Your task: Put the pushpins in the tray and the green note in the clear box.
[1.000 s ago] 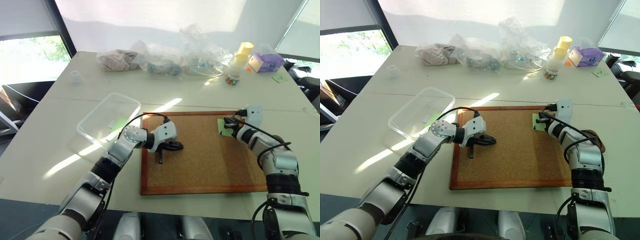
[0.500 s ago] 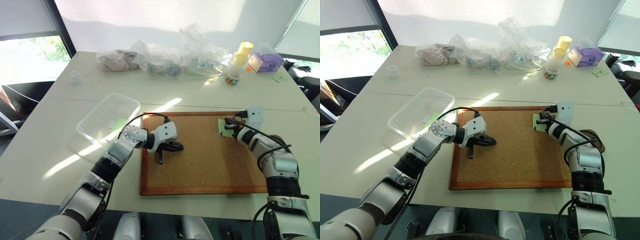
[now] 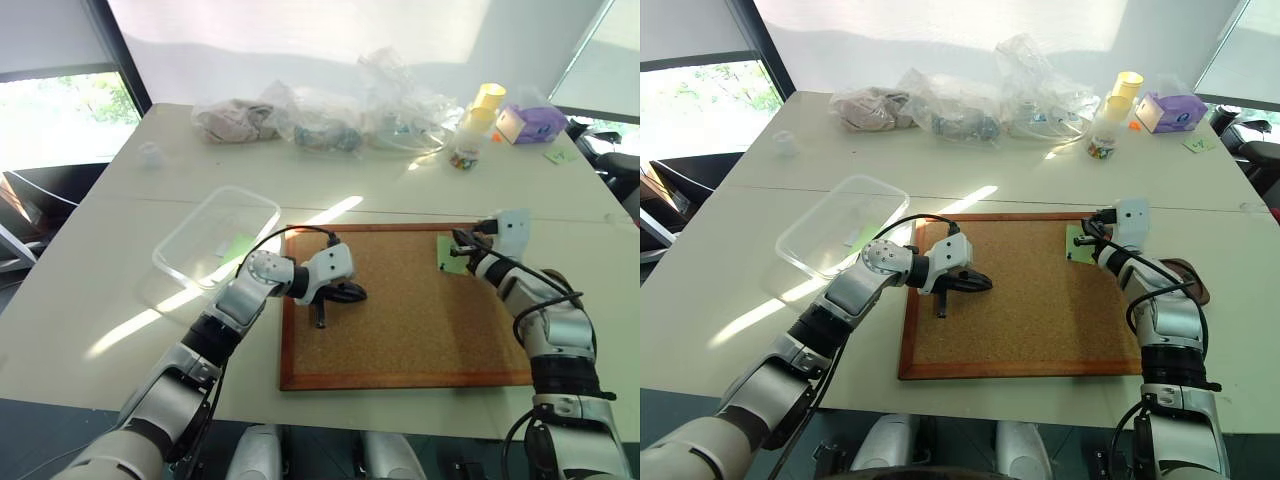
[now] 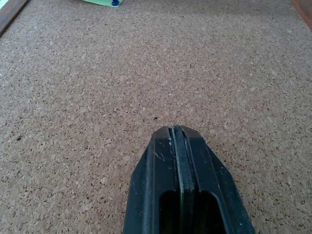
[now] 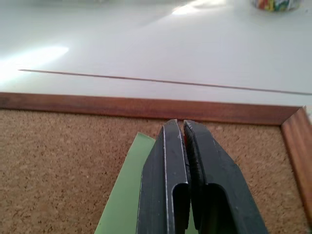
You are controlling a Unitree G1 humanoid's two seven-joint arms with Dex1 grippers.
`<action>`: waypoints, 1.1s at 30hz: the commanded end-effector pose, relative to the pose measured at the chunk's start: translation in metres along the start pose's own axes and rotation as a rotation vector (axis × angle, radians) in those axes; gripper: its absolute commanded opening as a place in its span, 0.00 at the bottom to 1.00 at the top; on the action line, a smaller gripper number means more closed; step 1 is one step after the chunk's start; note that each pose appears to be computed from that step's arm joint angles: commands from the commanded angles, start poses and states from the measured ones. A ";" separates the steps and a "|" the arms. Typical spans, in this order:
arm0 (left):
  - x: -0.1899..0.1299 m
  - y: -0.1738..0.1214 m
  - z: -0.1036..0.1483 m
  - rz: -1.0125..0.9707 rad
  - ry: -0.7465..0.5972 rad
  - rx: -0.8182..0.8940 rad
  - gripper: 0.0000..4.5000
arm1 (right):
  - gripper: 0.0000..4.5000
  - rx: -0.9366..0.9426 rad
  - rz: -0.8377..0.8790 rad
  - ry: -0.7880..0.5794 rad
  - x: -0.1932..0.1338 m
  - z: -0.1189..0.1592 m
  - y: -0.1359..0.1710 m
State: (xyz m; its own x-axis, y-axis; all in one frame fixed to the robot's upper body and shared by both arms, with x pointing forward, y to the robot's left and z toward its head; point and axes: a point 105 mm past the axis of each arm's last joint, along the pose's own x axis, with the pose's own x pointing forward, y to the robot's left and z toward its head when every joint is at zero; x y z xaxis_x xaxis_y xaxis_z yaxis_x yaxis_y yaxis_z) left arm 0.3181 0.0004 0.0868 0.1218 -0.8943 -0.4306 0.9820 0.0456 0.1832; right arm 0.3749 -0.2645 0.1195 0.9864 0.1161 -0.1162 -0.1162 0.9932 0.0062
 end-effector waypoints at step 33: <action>0.007 -0.011 -0.018 -0.030 0.066 0.005 0.00 | 0.01 0.148 -0.396 0.079 -0.110 -0.016 -0.086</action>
State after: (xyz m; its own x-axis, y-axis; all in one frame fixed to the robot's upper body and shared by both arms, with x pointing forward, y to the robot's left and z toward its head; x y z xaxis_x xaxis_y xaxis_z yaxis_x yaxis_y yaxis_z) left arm 0.3159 -0.0007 0.0843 0.1271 -0.8928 -0.4321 0.9762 0.0355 0.2139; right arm 0.2764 -0.3559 0.1087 0.9394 -0.2392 -0.2455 0.2665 0.9602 0.0843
